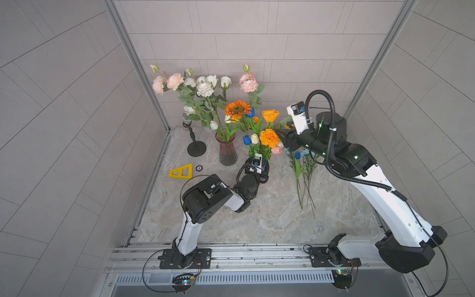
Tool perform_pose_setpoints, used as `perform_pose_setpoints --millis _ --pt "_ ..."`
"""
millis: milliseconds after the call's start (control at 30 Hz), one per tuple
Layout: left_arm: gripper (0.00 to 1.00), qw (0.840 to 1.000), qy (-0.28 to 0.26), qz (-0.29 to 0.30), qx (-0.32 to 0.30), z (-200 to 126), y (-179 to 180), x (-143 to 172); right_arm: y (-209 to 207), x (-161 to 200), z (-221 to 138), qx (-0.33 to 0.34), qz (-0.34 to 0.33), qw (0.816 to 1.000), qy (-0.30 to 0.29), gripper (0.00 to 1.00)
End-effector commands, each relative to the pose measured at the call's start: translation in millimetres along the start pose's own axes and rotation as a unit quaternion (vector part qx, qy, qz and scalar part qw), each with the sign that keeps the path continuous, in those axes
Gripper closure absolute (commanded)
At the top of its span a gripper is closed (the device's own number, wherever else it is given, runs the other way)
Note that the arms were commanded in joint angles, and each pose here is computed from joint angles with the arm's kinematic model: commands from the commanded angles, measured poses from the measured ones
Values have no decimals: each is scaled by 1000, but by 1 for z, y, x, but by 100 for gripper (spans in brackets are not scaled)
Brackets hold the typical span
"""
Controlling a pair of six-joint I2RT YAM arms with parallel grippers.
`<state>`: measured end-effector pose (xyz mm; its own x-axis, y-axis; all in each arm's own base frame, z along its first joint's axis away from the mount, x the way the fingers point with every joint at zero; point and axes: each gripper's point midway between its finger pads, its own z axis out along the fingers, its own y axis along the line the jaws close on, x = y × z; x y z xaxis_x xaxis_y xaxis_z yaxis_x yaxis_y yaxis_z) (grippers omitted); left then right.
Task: Pick out blue flowers from the vase
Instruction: Pick up the flower from the vase.
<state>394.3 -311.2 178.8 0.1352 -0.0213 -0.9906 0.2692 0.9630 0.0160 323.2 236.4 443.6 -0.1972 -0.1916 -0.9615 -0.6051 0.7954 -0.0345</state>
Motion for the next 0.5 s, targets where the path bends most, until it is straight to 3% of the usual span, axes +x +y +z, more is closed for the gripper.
perform_pose_setpoints --millis 0,233,467 --pt "59 996 68 58 0 -5 3 49 34 5 12 -35 -63 997 11 40" --pt "59 996 68 59 0 -6 3 49 70 20 47 -102 -77 990 59 41" --pt "59 996 67 57 -1 -6 3 48 74 44 87 -109 -62 986 109 44"
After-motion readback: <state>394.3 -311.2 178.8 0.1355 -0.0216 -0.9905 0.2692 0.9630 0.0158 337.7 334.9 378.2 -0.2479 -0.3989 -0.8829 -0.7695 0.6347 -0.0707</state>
